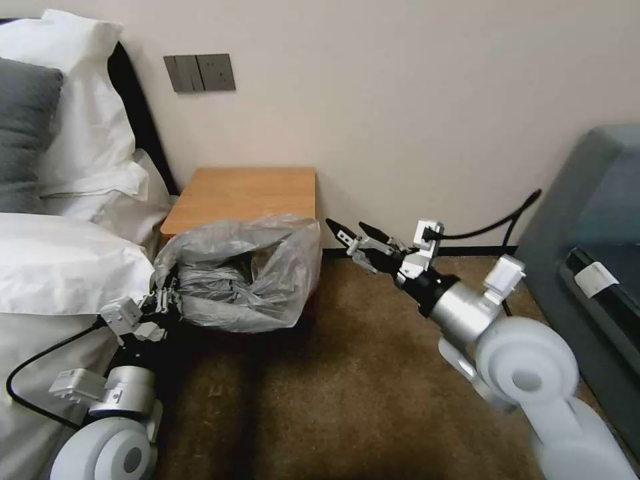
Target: Pick up the garbage bag from the table and place it over the trash can.
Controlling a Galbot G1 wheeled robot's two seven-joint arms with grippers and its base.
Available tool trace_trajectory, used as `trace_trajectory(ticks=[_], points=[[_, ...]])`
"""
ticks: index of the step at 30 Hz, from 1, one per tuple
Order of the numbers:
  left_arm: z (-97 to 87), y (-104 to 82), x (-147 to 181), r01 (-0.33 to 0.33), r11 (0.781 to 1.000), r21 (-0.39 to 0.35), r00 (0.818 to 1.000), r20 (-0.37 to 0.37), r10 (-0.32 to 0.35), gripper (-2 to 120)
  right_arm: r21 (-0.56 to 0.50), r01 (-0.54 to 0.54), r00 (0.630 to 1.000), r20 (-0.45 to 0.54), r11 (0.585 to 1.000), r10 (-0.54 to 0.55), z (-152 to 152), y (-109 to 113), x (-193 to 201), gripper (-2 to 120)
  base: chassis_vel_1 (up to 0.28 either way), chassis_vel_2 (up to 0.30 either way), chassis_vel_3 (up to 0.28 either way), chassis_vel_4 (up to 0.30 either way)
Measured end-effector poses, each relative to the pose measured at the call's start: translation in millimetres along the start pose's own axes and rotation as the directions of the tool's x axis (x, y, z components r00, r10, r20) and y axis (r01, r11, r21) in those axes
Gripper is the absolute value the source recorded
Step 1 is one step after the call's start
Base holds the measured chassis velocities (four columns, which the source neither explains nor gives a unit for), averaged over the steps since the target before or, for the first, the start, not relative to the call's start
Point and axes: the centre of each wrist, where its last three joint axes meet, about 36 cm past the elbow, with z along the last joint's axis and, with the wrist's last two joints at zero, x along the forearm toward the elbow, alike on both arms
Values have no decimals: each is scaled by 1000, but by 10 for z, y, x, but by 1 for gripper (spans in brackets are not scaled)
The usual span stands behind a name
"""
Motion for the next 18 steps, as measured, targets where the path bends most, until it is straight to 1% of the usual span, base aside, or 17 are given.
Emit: trace_trajectory(ticks=[1,2,3,4,5,6,7,9,14,17,18], points=[[0,-1,-1,-5,1000,0,1000,-1,5,9,-27,5,1000,-4,1000,-5,7,-32,-26,100,0,0,0,0],[0,-1,-1,-5,1000,0,1000,-1,5,9,-27,5,1000,-4,1000,-5,7,-32,-26,100,0,0,0,0],[3,-6,-3,-13,1000,1,1000,-3,13,9,-80,13,1000,-10,997,-14,26,-105,-78,100,0,0,0,0],[4,-9,-5,-16,1000,2,1000,-4,16,9,-111,20,1000,-13,994,-21,35,-152,-107,100,0,0,0,0],[4,-12,-8,-19,1000,2,1000,-4,19,9,-137,25,1000,-15,990,-27,45,-195,-134,100,0,0,0,0],[4,-12,-8,-19,1000,2,1000,-4,19,9,-137,25,1000,-15,990,-27,45,-195,-134,100,0,0,0,0],[1,-16,-10,-24,1000,2,1000,-6,24,9,-176,34,999,-15,984,-38,62,-253,-170,100,0,0,0,0],[0,-20,-15,-29,1000,3,1000,-7,29,9,-199,38,999,-17,979,-42,83,-297,-202,100,0,0,0,0],[6,-36,-23,-36,999,6,999,-9,36,9,-233,53,998,-21,971,-60,145,-326,-263,100,0,0,0,0],[16,-49,-25,-40,999,8,999,-12,40,9,-249,63,997,-19,966,-70,178,-332,-327,95,0,0,0,0],[16,-49,-25,-40,999,8,999,-12,40,9,-249,63,997,-19,966,-70,178,-332,-327,95,0,0,0,0]])
